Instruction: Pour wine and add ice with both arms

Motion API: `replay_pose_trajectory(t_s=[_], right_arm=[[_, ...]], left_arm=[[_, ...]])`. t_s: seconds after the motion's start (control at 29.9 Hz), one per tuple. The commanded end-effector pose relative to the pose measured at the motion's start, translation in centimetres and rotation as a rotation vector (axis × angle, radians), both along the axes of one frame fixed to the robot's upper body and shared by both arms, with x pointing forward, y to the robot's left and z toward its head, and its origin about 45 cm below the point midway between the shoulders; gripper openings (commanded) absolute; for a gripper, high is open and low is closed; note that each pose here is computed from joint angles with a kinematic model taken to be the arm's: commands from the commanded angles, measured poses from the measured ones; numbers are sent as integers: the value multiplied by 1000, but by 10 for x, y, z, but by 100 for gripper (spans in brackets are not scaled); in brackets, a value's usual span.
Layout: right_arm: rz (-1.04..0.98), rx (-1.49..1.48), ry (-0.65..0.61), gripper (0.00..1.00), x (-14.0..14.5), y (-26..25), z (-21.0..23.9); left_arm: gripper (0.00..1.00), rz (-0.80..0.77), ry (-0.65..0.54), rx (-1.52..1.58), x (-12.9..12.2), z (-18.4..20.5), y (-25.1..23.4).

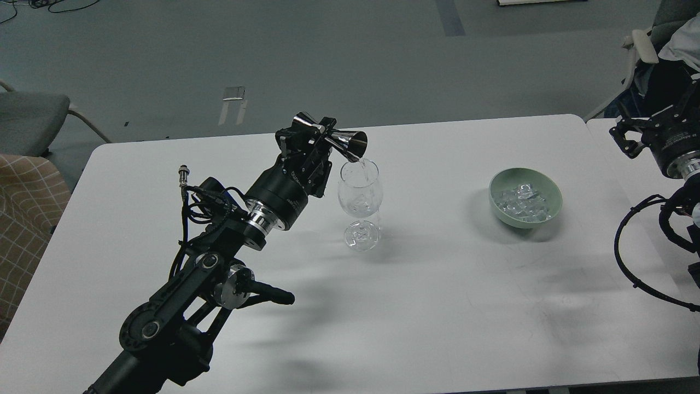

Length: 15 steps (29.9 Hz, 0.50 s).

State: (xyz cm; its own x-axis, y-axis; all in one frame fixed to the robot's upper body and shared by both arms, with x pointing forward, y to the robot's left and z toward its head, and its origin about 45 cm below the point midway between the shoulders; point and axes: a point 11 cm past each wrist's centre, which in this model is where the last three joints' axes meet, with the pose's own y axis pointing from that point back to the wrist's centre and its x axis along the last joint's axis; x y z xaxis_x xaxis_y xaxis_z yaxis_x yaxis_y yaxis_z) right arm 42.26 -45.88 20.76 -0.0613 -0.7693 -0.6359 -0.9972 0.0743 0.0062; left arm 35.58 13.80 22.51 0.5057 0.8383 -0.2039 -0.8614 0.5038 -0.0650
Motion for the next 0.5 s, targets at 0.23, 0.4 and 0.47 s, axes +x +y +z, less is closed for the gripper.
replay_pose_trajectory(t_s=[0.23,0.4,0.47], right_arm=[[0,-5,-6,100,-1,-2,3],[1,-7,-7,100,-1,-2,3],[1,-5,-7,100,-1,-2,3]], left_arm=[[2,10,3,14,6,-2,3],[2,10,-8,29,8,-1,3],[3,10,-23,58,8,-1,5]])
